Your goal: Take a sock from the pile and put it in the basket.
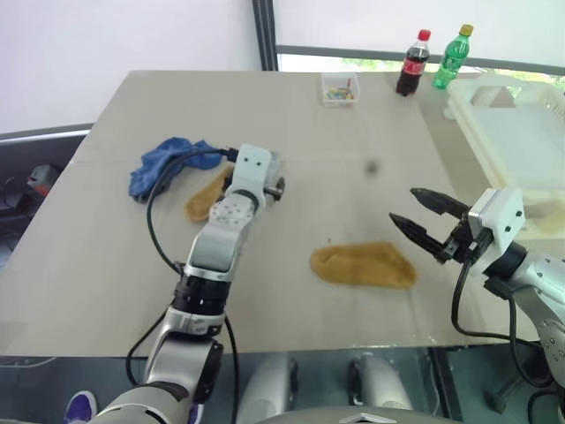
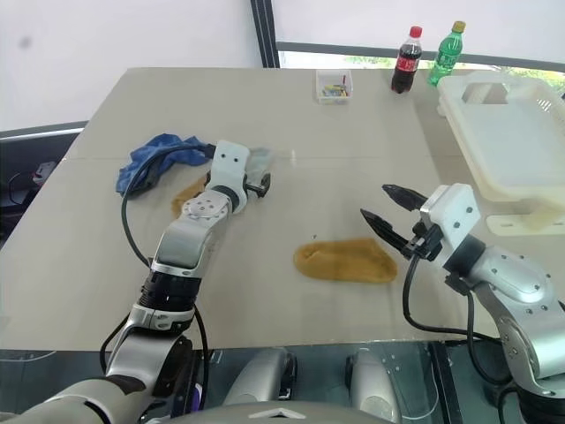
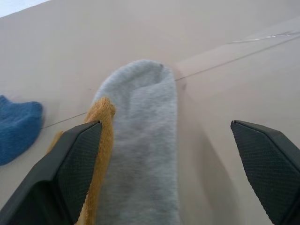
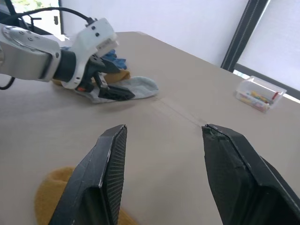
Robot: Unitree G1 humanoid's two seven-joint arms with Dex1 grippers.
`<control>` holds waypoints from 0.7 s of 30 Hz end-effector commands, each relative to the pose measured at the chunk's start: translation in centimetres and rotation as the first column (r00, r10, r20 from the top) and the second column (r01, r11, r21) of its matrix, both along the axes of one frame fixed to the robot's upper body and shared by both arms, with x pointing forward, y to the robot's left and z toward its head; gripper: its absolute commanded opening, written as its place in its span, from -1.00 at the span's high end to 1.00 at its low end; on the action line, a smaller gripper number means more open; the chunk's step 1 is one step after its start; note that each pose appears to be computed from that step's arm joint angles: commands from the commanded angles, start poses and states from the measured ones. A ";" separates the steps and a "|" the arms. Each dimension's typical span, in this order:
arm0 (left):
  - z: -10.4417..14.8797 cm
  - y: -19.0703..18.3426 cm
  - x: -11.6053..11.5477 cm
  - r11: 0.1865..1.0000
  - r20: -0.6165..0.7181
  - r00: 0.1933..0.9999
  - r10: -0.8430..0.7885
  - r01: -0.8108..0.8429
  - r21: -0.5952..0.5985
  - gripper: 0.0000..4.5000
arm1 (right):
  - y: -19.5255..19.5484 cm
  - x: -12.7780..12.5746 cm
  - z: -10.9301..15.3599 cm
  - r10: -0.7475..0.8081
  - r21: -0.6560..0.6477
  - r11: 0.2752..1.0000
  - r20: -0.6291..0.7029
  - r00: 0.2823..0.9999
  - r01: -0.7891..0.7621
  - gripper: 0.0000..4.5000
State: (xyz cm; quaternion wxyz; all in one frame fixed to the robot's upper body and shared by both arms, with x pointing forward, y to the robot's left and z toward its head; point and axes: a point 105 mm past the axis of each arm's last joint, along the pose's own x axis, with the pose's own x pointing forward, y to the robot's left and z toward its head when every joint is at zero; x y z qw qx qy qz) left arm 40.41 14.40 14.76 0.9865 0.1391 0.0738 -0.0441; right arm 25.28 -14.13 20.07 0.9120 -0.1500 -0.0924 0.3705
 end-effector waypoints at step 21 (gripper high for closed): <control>1.1 2.5 1.0 0.992 0.060 0.991 0.123 -0.122 -0.031 -0.99 | 0.3 0.4 0.5 -0.028 -0.024 0.999 0.063 0.998 0.030 -0.17</control>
